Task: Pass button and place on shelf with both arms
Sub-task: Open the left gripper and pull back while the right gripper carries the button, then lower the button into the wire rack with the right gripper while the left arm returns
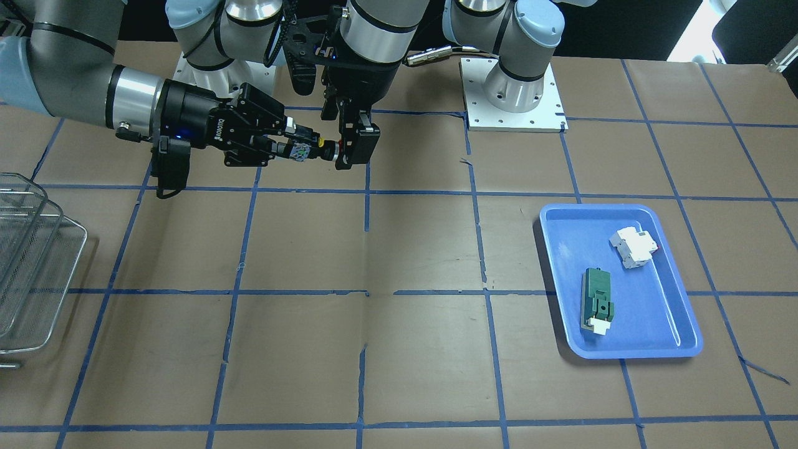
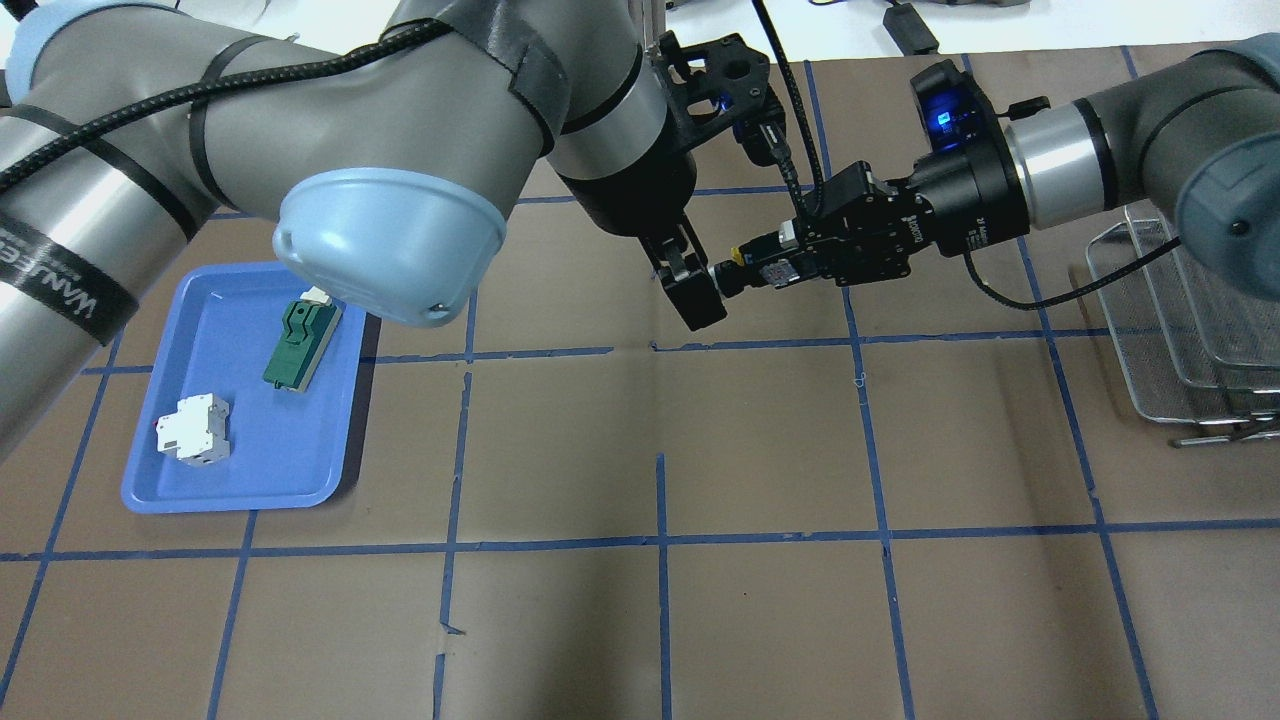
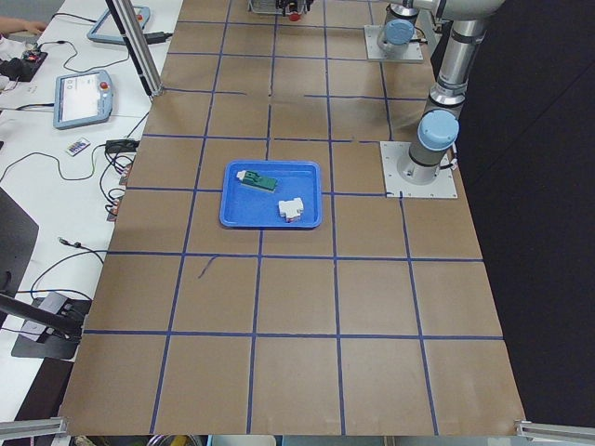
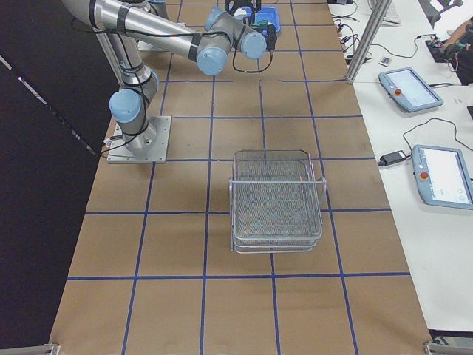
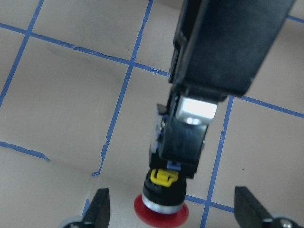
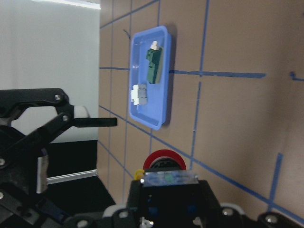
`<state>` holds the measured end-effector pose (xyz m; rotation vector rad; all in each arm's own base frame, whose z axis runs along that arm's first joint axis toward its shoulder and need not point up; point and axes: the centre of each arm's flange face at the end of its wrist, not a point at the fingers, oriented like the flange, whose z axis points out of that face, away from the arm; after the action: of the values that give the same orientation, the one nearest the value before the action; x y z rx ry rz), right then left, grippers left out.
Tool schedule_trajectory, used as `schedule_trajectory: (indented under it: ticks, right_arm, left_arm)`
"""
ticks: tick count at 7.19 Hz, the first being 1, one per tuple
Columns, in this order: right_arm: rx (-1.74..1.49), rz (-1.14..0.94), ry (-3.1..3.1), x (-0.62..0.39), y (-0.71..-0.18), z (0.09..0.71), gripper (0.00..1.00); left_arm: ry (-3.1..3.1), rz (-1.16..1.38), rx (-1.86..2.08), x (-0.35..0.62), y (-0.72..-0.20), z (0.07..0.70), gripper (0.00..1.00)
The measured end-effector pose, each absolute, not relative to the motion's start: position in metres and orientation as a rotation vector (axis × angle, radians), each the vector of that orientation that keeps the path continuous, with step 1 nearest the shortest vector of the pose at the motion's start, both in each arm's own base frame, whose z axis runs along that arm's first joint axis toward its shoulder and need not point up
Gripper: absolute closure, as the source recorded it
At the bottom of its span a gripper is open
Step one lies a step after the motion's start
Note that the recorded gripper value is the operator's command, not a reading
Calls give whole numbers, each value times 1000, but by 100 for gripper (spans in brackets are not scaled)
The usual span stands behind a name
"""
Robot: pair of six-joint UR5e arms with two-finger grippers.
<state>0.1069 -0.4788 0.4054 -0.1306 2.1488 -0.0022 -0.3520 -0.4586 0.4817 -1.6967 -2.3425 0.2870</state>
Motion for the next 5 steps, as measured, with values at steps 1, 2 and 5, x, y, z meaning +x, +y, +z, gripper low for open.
schedule_trajectory:
  ticks: [1, 2, 5]
  right_arm:
    - [-179, -13, 2282, 89, -485, 422, 83]
    - [-230, -36, 2416, 71, -491, 441, 83]
    - [-406, -152, 2888, 21, -506, 487, 85]
  left_arm:
    - [-2368, 294, -1667, -335, -465, 487, 0]
    - [-2395, 286, -1640, -314, -471, 491, 0]
    - [-2555, 78, -1456, -196, -481, 504, 0]
